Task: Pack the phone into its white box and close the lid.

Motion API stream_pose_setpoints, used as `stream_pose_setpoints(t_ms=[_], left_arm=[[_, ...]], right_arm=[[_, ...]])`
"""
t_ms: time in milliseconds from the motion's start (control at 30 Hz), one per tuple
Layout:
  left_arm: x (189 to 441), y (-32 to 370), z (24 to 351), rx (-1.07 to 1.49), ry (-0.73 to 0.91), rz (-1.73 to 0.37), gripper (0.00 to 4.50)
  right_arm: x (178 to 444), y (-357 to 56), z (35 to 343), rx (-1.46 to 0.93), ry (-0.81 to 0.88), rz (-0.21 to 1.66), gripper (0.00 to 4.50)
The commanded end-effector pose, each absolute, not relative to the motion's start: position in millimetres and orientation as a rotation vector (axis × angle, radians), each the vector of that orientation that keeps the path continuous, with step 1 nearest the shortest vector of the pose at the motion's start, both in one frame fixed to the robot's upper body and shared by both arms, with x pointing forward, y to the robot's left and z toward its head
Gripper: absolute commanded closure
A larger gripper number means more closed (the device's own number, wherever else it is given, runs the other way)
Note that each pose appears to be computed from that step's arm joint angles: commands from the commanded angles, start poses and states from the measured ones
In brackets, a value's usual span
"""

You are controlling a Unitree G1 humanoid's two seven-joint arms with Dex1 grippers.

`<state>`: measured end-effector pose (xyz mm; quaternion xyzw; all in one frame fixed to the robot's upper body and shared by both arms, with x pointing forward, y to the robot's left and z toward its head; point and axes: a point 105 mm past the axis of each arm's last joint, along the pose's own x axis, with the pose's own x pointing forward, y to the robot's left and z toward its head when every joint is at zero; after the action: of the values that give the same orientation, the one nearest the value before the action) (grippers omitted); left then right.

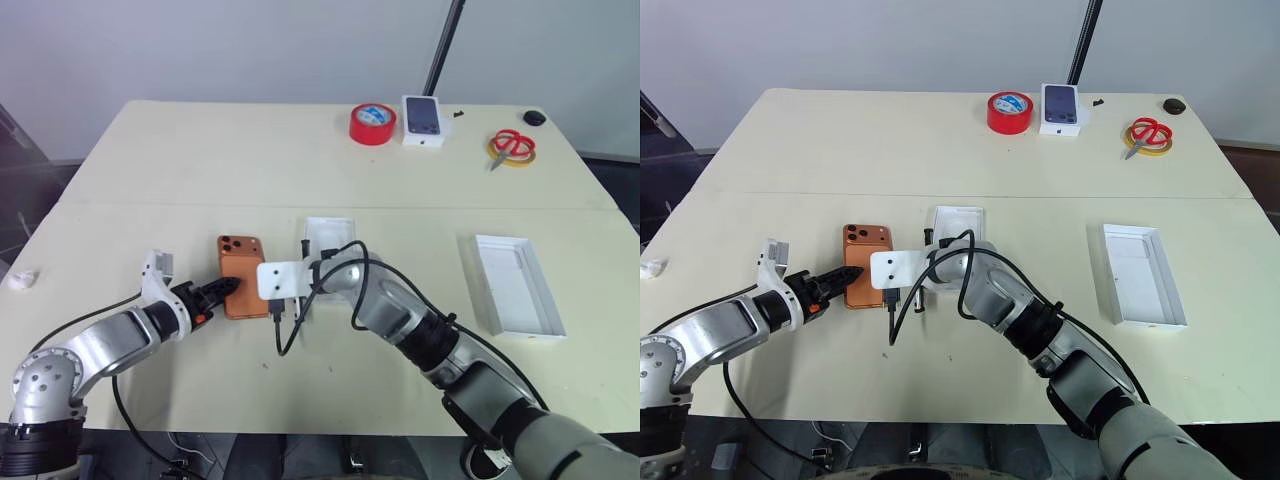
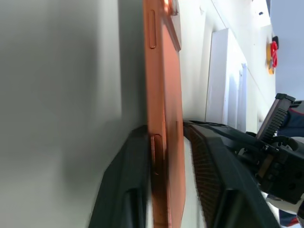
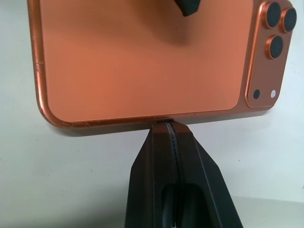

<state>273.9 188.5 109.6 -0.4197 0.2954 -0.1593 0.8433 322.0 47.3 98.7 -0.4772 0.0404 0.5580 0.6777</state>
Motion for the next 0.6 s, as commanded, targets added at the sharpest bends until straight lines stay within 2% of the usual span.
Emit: stream_pose_setpoints(t_ms=[33,100,200,233,267,400,600], left_arm=[[273,188,119,-0.926,0.596,-0.357,2.92],[272,188,120,-0.942,0.593,-0.358,2.92],[272,190,120,-0.967,0.576,-0.347,3.8],[272,191,121,-0.974,0.569,-0.344,4.27],[273,191,121,-0.98,0.565,-0.341,4.46],[276,193,125,-0.999,0.535,-0.333,4.46],[292,179,160,-1.017,0.414,-0.418,4.46]], right_arm=[[313,56,100,-1.068,0.064,1.293,4.5],[313,56,100,-1.069,0.063,1.292,4.5],[315,55,104,-1.079,0.045,1.277,4.5],[317,54,107,-1.075,0.038,1.27,4.5],[318,53,110,-1.069,0.032,1.263,4.5],[326,43,135,-1.0,0.0,1.213,4.5],[326,2,182,-0.821,-0.029,1.154,4.5]])
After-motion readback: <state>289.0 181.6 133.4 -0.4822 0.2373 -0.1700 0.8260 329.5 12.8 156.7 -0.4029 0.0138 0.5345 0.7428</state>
